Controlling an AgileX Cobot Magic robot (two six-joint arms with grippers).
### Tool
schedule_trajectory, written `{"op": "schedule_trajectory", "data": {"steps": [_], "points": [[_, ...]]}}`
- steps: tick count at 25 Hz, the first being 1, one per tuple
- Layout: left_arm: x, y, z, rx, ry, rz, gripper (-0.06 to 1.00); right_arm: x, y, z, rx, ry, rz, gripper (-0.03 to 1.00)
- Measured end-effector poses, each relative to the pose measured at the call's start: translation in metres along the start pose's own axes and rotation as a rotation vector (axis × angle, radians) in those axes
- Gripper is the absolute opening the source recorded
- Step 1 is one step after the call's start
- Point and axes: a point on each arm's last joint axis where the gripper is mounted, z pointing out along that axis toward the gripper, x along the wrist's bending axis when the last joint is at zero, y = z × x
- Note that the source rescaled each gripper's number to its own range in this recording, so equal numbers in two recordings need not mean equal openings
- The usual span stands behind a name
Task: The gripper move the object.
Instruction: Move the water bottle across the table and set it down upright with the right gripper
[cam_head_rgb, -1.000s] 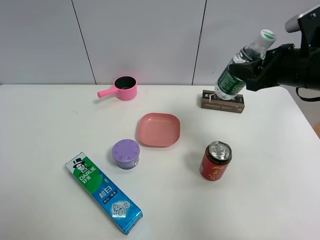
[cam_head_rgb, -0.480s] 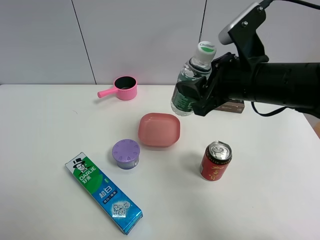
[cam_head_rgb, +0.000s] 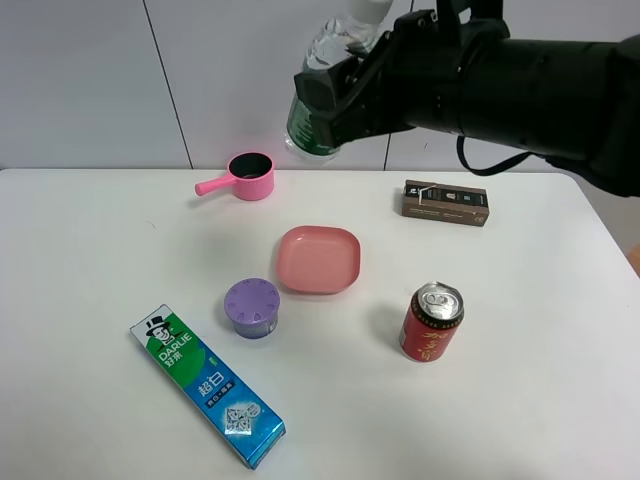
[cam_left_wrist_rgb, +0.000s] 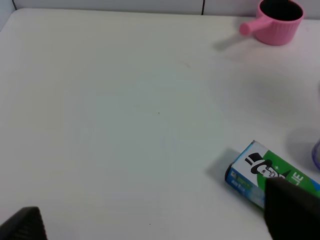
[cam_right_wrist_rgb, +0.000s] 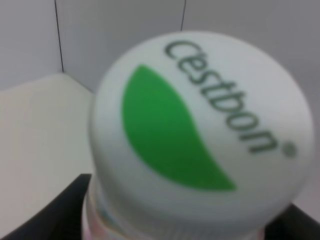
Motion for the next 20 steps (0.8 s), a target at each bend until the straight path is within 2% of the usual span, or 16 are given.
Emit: {"op": "schedule_trajectory", "data": {"steps": [8,12,15,20], "points": [[0.0,0.0,0.0,0.0,0.0,0.0,1.0,0.006,0.022,0.042,-0.032,0.045,0.167,0.0],[0.0,0.0,0.0,0.0,0.0,0.0,1.0,0.023,0.03,0.068,0.016,0.113,0.125,0.0],[0.0,0.0,0.0,0.0,0.0,0.0,1.0,0.044,0.026,0.094,0.087,0.158,0.062,0.0],[0.0,0.0,0.0,0.0,0.0,0.0,1.0,0.083,0.026,0.13,0.109,0.226,0.005,0.0]]}}
